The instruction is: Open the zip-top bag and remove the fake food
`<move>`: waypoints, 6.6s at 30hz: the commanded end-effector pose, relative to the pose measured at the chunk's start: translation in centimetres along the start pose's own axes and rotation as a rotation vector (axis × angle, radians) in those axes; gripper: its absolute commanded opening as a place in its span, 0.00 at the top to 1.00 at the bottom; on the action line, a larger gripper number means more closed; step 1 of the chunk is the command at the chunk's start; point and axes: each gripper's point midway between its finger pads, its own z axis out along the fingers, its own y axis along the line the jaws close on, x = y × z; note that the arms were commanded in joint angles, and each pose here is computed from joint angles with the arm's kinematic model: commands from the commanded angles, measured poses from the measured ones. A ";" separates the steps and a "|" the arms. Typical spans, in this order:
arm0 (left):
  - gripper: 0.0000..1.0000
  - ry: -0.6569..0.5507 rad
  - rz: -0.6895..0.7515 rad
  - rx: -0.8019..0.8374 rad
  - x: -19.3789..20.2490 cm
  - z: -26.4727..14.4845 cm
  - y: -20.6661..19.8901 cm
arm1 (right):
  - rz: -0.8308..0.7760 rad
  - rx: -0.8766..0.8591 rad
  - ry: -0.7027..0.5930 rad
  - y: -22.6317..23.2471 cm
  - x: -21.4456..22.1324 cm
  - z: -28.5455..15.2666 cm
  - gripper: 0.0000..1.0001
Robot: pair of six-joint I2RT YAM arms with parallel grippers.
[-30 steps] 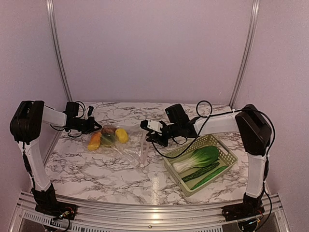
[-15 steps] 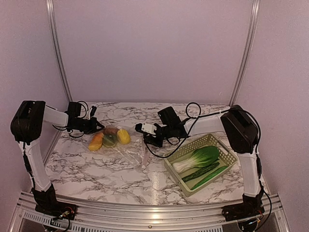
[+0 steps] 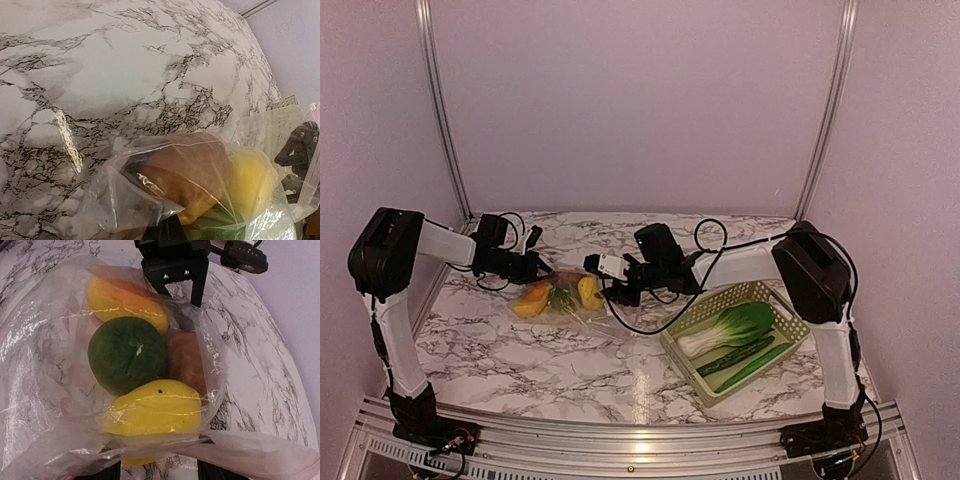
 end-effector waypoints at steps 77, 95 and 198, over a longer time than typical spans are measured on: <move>1.00 -0.169 -0.225 -0.098 -0.6 -3.2 4.9 | 0.476 0.064 0.161 7.2 0.6 -16.2 0.67; 1.00 -0.165 -0.227 -0.095 -0.7 -2.9 5.1 | 0.694 0.229 0.328 9.6 6.5 -22.7 0.37; 1.00 -0.123 -0.282 -0.085 4.1 -0.2 2.4 | 0.299 -0.108 -0.070 7.4 -1.3 7.5 0.15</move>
